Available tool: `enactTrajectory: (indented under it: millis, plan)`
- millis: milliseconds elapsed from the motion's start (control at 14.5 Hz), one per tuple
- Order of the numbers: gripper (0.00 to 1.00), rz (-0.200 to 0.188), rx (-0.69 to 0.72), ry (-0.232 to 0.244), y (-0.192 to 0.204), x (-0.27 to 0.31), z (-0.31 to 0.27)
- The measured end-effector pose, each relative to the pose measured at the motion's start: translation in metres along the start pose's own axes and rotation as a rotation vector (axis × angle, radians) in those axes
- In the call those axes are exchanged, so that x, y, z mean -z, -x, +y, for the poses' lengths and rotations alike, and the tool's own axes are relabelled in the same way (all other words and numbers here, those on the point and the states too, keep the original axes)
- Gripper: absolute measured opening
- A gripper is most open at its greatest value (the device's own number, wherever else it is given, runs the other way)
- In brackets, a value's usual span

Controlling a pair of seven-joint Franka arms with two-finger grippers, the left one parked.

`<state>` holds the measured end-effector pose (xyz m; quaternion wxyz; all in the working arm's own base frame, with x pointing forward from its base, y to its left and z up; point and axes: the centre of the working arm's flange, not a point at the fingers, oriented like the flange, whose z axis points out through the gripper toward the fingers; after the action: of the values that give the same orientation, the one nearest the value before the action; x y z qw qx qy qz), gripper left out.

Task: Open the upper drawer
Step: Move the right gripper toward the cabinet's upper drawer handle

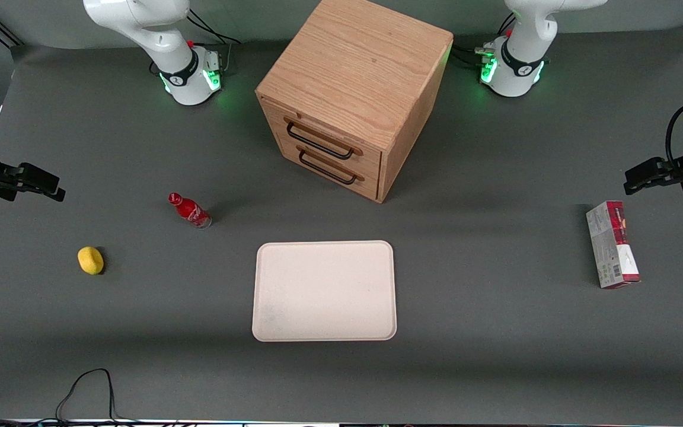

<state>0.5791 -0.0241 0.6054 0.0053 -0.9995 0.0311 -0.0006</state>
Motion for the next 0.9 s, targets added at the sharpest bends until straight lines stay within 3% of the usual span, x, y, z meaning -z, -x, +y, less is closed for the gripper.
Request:
enactTrajectory:
  millis: [553,899]
  plan:
    - [1.00,0.014,0.022,0.001,-0.004,0.004,-0.010]
    - [1.00,0.050,0.172,0.002,-0.018,0.012,-0.101]
